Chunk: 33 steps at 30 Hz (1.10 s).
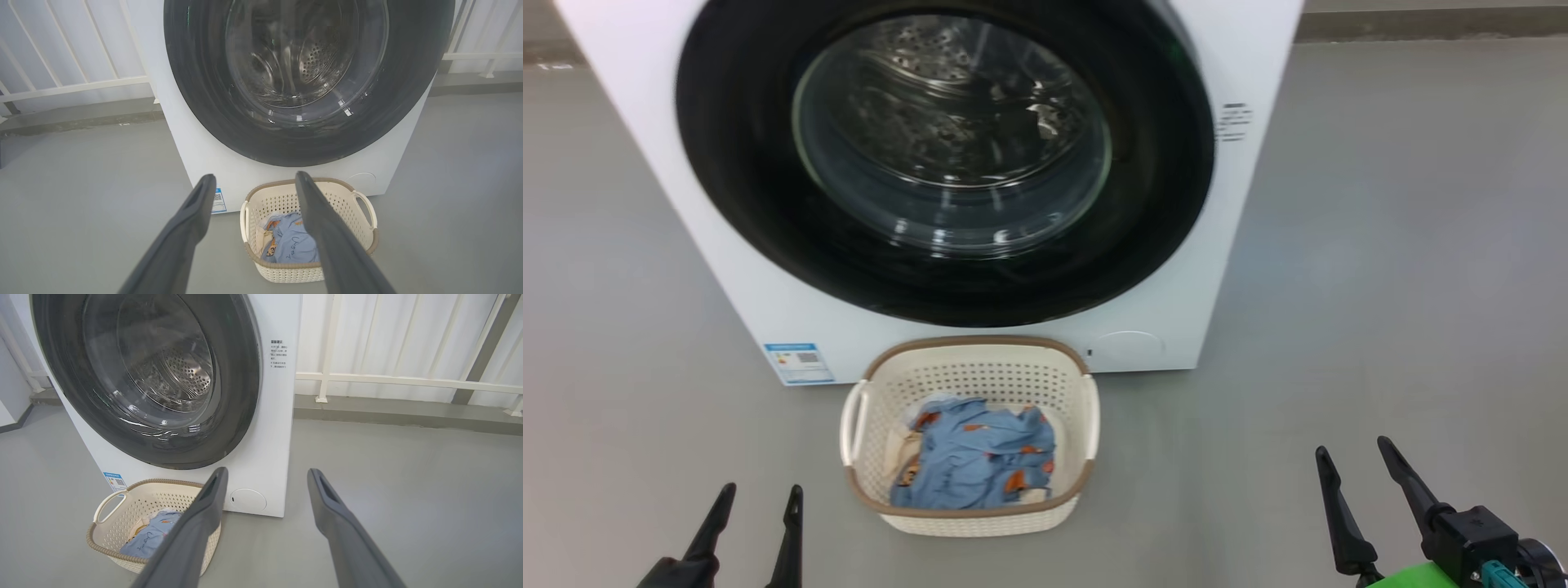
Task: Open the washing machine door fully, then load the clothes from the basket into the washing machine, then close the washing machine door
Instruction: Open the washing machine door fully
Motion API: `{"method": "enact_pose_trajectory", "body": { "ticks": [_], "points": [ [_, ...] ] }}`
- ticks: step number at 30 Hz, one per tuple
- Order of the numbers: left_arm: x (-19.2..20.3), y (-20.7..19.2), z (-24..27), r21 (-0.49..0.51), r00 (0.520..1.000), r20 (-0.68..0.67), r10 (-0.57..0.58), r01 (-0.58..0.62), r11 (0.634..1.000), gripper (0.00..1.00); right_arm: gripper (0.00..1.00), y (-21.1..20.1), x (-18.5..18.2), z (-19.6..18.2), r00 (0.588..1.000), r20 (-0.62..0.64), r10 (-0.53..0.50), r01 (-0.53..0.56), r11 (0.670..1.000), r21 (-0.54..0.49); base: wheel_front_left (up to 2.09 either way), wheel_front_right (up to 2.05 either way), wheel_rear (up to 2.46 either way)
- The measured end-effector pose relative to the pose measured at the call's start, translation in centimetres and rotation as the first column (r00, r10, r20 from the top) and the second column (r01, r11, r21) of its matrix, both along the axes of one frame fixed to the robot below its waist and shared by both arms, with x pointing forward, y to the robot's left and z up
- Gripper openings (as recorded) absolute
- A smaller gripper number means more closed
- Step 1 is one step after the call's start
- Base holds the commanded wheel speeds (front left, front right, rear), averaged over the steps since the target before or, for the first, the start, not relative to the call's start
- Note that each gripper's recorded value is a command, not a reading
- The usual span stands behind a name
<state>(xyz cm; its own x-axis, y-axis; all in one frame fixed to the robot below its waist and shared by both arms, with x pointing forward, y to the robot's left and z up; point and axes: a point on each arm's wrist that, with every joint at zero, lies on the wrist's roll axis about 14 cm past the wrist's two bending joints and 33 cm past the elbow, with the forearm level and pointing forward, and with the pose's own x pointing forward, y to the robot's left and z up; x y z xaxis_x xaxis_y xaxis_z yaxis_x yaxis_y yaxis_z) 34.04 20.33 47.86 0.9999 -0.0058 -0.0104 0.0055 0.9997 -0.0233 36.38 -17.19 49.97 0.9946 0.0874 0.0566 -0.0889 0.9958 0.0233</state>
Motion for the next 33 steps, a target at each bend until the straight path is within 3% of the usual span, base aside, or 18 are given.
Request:
{"method": "enact_pose_trajectory", "body": {
  "ticks": [10,24,25,26,27,28,33],
  "points": [
    [0.2,0.6,0.4,-0.019,0.999,0.016,0.028,-0.028,0.999,1.0,1.0,-0.1,0.0,-0.2,1.0,-0.006,-0.003,0.003,1.0,0.0,0.66,0.66,-1.32],
    [0.2,0.9,0.4,-0.026,0.999,0.016,0.044,-0.043,0.999,1.0,1.0,-1.1,0.1,0.4,0.999,0.01,-0.036,0.035,0.998,0.045,0.03,0.03,-0.06],
    [0.2,0.9,0.4,-0.026,0.999,0.016,0.045,-0.044,0.999,1.0,0.53,-1.1,0.1,0.4,0.999,0.012,-0.038,0.038,0.998,0.056,0.0,0.0,0.0],
    [0.2,0.9,0.4,-0.027,0.999,0.016,0.046,-0.045,0.999,1.0,0.35,-1.2,0.1,0.5,0.999,0.015,-0.042,0.041,0.997,0.061,0.0,0.0,0.0],
    [0.2,1.0,0.4,-0.027,0.999,0.015,0.047,-0.046,0.999,1.0,0.08,-1.4,0.1,0.7,0.999,0.02,-0.046,0.045,0.997,0.063,0.0,0.0,0.0],
    [0.2,1.0,0.4,-0.027,0.999,0.015,0.048,-0.047,0.999,1.0,0.0,-1.5,0.2,0.8,0.998,0.024,-0.05,0.048,0.997,0.066,0.0,0.0,0.0],
    [0.3,1.1,0.4,-0.027,0.999,0.014,0.051,-0.051,0.998,1.0,0.0,-1.5,0.2,0.9,0.998,0.027,-0.052,0.05,0.996,0.072,0.0,0.0,0.0]
  ]
}}
